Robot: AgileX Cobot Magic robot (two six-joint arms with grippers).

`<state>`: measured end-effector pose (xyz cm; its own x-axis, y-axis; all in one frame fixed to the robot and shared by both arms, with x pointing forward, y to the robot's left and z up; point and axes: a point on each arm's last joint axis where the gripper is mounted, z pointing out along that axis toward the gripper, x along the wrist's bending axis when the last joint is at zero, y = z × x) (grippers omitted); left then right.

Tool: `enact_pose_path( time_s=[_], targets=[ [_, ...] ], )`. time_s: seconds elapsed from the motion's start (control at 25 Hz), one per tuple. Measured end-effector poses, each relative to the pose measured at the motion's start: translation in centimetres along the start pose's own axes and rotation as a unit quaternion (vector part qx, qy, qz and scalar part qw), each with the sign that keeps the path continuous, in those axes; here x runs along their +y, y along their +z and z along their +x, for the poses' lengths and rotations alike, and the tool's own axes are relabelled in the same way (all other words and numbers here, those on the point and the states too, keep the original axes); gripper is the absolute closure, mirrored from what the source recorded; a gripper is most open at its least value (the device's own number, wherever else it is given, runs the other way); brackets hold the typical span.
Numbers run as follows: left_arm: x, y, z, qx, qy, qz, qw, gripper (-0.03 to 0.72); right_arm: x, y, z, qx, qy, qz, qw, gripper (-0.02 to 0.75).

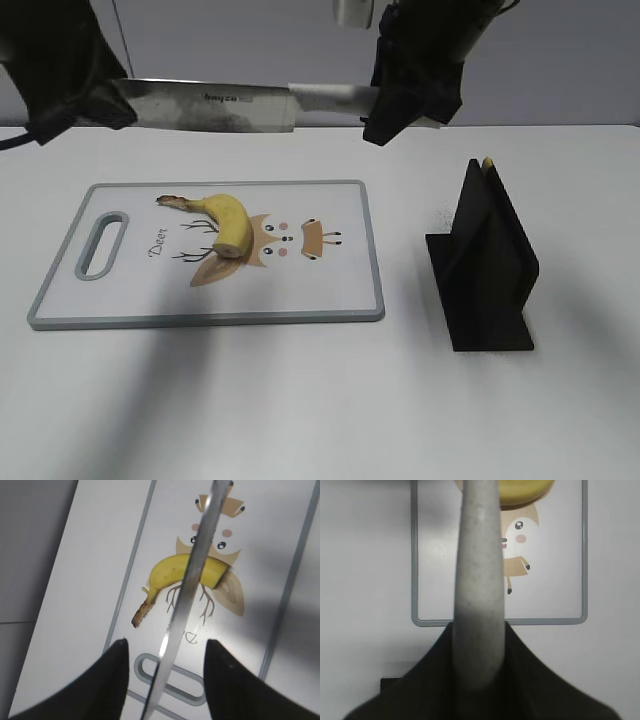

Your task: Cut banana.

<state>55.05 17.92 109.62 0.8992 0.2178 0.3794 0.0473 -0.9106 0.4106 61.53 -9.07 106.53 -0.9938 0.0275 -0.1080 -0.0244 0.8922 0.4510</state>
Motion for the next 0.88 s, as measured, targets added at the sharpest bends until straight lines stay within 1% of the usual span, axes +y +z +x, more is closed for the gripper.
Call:
enact_pose_path(
  time_s=[0.16, 0.32, 0.36, 0.4, 0.52, 0.76, 0.88],
  targets=[
    [0.0, 0.4, 0.2, 0.003, -0.001, -0.001, 1.000, 0.330, -0.2, 0.5, -0.1, 0.005, 0.002, 0.003, 1.000, 0.567],
    [-0.3, 1.6, 0.3, -0.011, -0.003, 0.008, 1.000, 0.537, -0.2, 0.6, -0.2, 0.004, 0.002, 0.003, 1.000, 0.567],
    [-0.4, 2.0, 0.2, -0.021, -0.001, 0.012, 1.000, 0.587, -0.2, 0.6, -0.2, 0.001, -0.002, 0.005, 1.000, 0.567],
    [-0.5, 2.4, 0.1, -0.029, -0.001, 0.015, 0.999, 0.617, -0.3, 0.6, -0.3, -0.002, -0.007, 0.008, 1.000, 0.566],
    [-0.6, 3.4, 0.1, -0.040, 0.000, 0.020, 0.999, 0.648, -0.5, 1.1, -0.4, 0.001, 0.001, 0.014, 1.000, 0.564],
    [-1.0, 4.8, 0.2, -0.048, 0.006, 0.034, 0.998, 0.651, -1.2, 3.3, -0.8, 0.023, 0.031, 0.022, 0.999, 0.560],
    [-1.2, 5.5, 0.2, -0.054, 0.006, 0.038, 0.998, 0.651, -1.3, 3.7, -0.9, 0.027, 0.036, 0.023, 0.999, 0.559]
  ],
)
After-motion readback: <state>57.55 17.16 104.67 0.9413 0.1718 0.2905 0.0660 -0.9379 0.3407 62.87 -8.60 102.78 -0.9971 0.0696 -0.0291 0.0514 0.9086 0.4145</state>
